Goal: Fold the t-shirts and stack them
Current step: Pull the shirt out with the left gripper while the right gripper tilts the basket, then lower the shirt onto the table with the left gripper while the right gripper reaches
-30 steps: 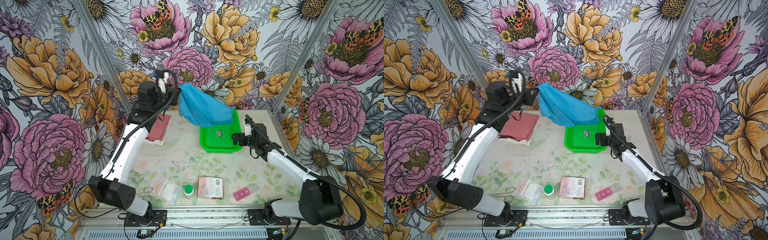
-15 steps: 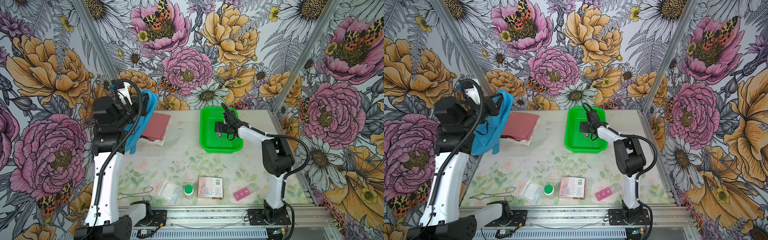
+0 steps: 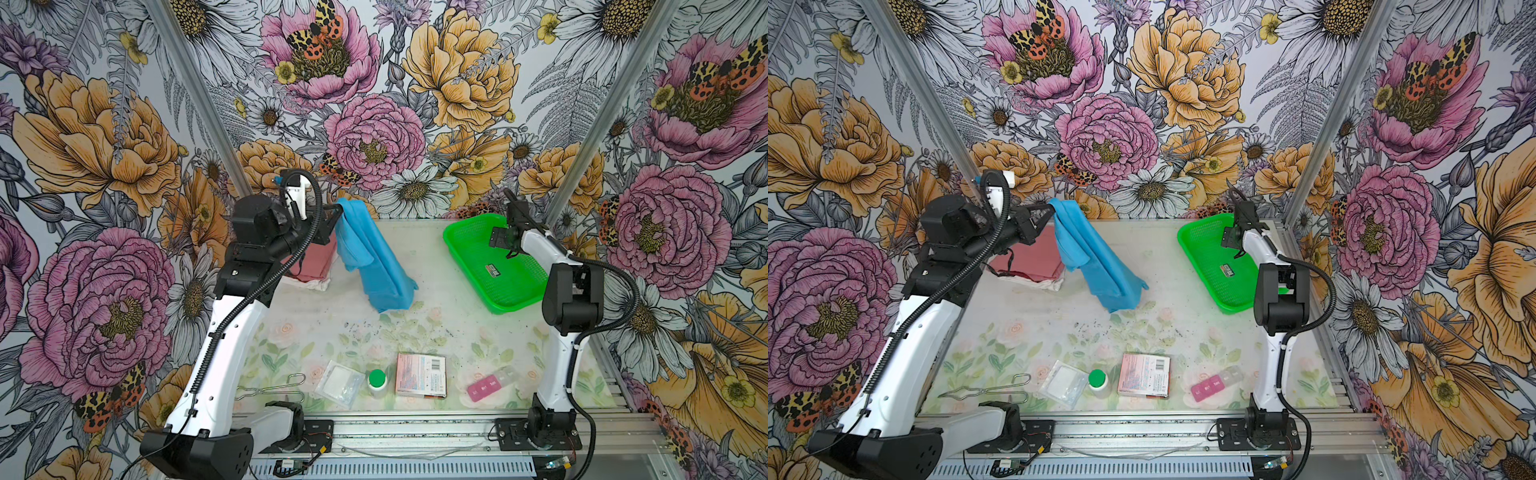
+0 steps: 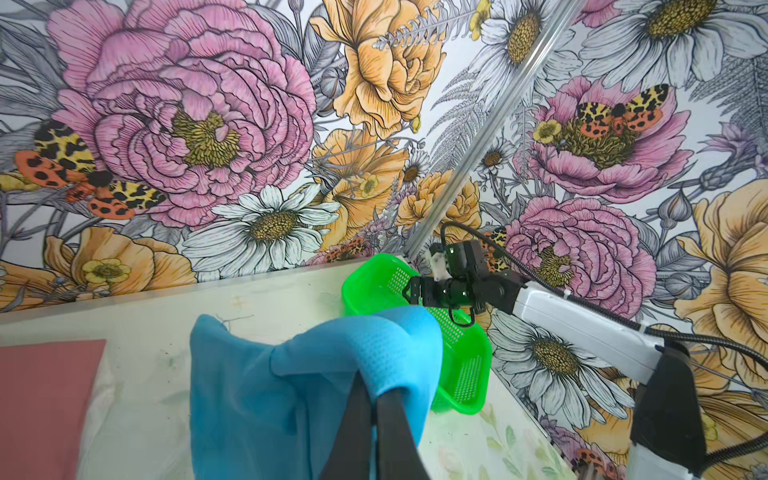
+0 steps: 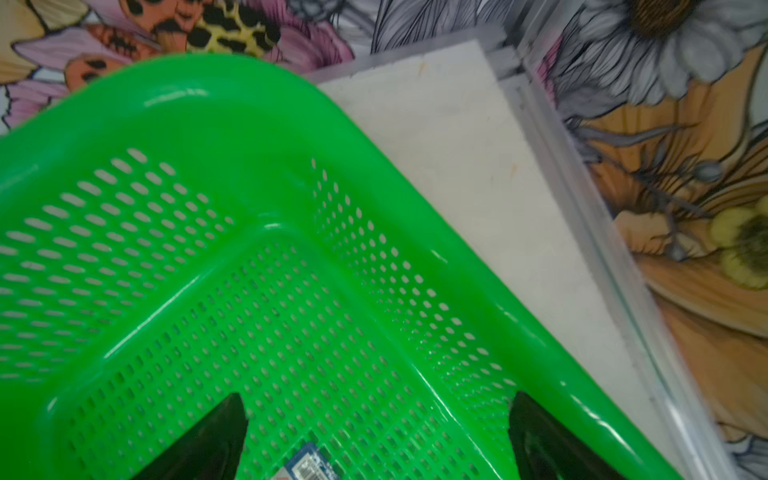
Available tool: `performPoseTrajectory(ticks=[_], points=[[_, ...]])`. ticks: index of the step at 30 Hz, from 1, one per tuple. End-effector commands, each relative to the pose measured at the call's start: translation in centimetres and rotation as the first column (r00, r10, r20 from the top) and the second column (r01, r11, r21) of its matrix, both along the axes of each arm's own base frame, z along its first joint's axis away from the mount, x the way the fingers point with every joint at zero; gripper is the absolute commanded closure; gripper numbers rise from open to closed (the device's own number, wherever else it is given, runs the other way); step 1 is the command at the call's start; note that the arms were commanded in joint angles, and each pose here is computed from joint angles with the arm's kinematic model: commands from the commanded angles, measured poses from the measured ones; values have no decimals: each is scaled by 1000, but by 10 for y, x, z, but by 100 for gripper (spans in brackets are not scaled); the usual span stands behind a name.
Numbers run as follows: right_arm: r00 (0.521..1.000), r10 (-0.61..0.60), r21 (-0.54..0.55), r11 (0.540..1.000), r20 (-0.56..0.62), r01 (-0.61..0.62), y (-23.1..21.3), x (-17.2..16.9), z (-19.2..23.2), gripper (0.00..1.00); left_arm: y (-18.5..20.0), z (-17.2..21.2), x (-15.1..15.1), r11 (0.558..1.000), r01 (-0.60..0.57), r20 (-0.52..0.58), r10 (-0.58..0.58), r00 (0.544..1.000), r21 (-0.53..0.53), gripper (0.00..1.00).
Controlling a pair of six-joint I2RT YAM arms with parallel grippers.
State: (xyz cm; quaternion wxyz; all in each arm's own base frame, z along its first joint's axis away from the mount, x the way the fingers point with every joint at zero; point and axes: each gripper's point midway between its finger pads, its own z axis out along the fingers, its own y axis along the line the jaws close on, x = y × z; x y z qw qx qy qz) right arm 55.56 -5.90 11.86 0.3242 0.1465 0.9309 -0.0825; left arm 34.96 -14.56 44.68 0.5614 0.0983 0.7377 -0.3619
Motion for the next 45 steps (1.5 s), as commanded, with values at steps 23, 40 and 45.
performPoseTrajectory(ticks=[23,40,45], points=[[853,519,290,826,-55,-484,179,-59,-32,1,-28,-12,22,999,31,3,-31,1000,-22,100],[635,705,418,497,316,-760,219,-53,96,0,-75,-25,20,972,235,-18,-235,972,-5,100],[444,764,380,279,469,-882,264,-141,117,1,-96,-9,1,930,369,33,-368,929,-5,100]])
